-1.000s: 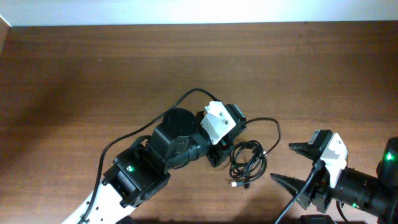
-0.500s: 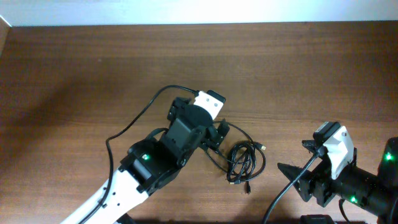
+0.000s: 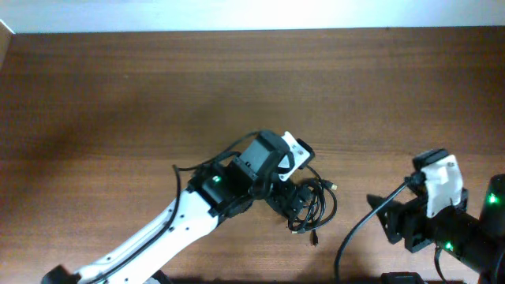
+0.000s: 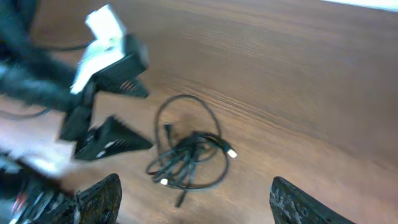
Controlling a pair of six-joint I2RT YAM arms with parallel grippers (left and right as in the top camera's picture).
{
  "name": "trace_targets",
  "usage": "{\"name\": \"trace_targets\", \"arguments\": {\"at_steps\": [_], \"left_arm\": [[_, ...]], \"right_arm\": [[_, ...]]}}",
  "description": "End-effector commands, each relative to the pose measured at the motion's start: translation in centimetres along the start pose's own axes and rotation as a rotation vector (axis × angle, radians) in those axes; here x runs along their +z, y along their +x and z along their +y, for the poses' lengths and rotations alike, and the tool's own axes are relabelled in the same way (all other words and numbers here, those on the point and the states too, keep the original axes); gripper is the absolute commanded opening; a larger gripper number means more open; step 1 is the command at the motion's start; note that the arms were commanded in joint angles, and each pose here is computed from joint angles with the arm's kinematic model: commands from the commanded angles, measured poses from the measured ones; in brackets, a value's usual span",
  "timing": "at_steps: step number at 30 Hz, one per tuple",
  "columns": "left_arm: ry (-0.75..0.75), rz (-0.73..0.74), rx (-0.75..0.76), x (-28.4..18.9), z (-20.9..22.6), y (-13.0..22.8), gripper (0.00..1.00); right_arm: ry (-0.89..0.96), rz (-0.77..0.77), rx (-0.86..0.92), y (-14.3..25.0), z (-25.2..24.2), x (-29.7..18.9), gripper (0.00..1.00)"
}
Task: Untangle cables
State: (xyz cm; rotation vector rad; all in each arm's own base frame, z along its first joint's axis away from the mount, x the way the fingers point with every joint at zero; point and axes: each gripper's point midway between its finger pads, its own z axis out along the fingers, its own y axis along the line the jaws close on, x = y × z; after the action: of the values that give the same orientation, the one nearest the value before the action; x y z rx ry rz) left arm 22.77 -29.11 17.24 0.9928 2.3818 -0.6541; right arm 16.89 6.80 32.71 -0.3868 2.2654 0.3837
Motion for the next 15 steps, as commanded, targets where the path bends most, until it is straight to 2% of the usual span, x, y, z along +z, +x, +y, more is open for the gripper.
{"name": "trace_targets", "arguments": {"at_steps": [1,7,11,15], "left_arm": [[0.127,0.069,0.000,1.2,-2.7,1.3,0.99],[0.118,0.215,-0.004,3.4,-2.9,4.5,0.99],[0.106,0.311,-0.029,5.0,-2.4,6.6,0.86],[0.095,0.386,-0.050,7.0,-1.7,8.2,0.87]], "right_arm": [[0.163,-0.004,0.111,0.0,-2.6,-0.7,0.75],[0.163,-0.004,0.111,0.0,-2.6,-0.7,0.75],[0.163,-0.005,0.111,0.0,-2.6,-0.7,0.76],[0.163,-0.004,0.111,0.0,-2.6,-0.7,0.76]]}}
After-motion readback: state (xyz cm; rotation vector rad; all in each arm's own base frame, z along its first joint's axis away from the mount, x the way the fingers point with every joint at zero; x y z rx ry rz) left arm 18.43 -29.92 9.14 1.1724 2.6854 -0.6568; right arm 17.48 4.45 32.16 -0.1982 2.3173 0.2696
